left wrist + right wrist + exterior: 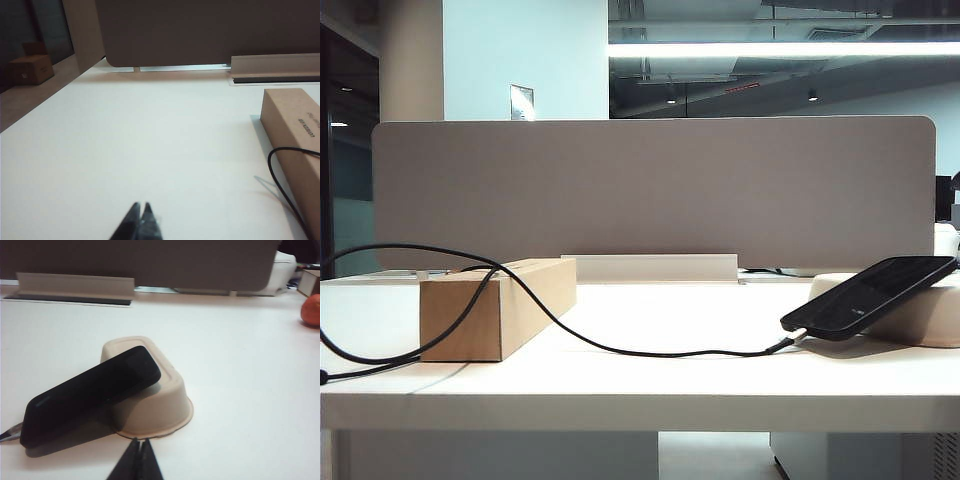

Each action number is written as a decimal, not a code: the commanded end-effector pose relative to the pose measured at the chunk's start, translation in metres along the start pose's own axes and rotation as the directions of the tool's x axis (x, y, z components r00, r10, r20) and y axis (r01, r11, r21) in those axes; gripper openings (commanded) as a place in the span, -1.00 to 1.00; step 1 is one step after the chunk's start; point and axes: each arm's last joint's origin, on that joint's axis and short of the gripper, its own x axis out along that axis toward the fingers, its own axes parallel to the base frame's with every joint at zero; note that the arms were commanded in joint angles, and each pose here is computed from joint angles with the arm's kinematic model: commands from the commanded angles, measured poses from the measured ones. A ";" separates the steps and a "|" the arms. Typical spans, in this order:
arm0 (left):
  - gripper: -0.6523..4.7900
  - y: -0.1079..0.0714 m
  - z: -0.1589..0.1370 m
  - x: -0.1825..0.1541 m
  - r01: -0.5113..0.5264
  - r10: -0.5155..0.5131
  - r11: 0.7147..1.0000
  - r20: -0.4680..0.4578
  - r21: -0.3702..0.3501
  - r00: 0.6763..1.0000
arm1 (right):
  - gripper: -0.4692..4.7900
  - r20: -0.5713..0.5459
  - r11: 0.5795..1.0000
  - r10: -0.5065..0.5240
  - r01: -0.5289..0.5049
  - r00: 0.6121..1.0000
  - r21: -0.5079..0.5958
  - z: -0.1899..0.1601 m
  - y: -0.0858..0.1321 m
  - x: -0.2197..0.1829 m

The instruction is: Pick up the charging cable and the phone, plug the charging cable into the charging port on the phone, and finally place them back on the table.

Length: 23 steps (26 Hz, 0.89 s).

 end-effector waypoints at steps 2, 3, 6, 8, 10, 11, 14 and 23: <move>-0.78 0.000 0.002 0.000 -0.007 0.007 1.000 0.011 -0.005 1.000 | -0.82 0.006 1.000 -0.002 0.002 1.000 -0.003 -0.001 0.000 0.000; -0.78 0.000 0.002 0.000 -0.007 0.007 1.000 0.011 -0.005 1.000 | -0.82 0.006 1.000 -0.002 0.002 1.000 -0.003 -0.001 0.000 0.000; -0.78 0.000 0.002 0.000 -0.007 0.007 1.000 0.011 -0.005 1.000 | -0.82 0.006 1.000 -0.002 0.002 1.000 -0.002 -0.001 0.000 0.000; -0.78 0.000 0.002 0.000 -0.007 0.007 1.000 0.011 -0.005 1.000 | -0.82 0.006 1.000 0.002 -0.002 1.000 0.009 -0.001 0.000 0.000; -0.78 0.000 0.002 0.000 -0.007 0.007 1.000 0.011 -0.005 1.000 | -0.82 0.006 1.000 0.000 0.000 1.000 0.008 -0.001 0.000 0.000; -0.78 0.000 0.002 0.000 -0.007 0.007 1.000 0.011 -0.005 1.000 | -0.82 0.006 1.000 -0.003 0.003 1.000 0.008 -0.001 0.000 0.000; -0.78 0.000 0.002 0.000 -0.007 0.007 1.000 0.011 -0.005 1.000 | -0.82 0.006 1.000 -0.002 0.002 1.000 0.008 -0.001 0.000 0.000; -0.78 0.000 0.002 0.000 -0.007 0.007 1.000 0.011 -0.005 1.000 | -0.82 0.006 1.000 -0.002 0.002 1.000 0.008 -0.001 0.000 0.000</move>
